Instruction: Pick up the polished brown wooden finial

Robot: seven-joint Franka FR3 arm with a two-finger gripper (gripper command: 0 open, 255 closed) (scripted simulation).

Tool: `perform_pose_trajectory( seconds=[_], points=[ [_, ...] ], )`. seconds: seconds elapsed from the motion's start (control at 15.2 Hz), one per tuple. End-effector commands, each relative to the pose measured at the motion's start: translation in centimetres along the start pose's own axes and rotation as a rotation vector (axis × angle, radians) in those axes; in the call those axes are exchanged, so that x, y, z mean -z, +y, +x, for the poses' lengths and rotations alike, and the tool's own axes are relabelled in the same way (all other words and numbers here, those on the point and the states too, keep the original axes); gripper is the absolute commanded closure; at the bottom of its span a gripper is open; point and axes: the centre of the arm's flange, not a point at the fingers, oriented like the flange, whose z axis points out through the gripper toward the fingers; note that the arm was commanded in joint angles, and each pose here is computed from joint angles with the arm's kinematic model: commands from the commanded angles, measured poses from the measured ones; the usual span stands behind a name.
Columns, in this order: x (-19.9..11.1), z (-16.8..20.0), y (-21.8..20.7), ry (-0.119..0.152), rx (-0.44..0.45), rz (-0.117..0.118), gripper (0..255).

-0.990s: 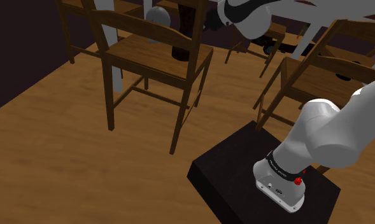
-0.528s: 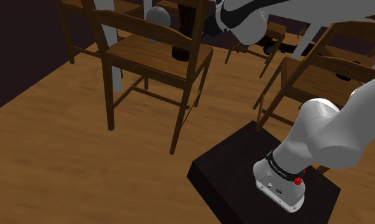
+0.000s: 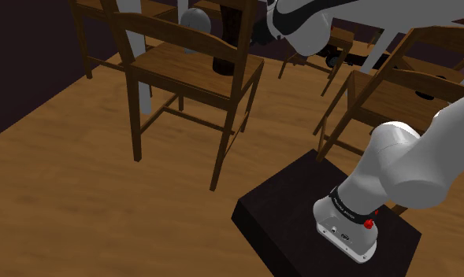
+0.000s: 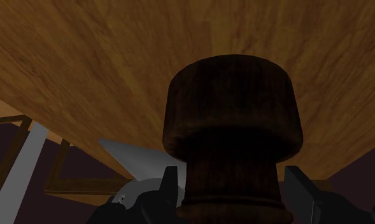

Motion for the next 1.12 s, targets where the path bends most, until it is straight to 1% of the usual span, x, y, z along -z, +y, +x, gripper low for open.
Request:
perform_pose_trajectory(
  seconds=[0.0,0.92,1.06],
  points=[
    [0.3,0.4,0.0,-0.002,0.001,0.001,255],
    [5.2,5.8,0.4,-0.002,0.001,0.001,255],
    [5.3,5.9,0.4,-0.002,0.001,0.001,255]
  ],
)
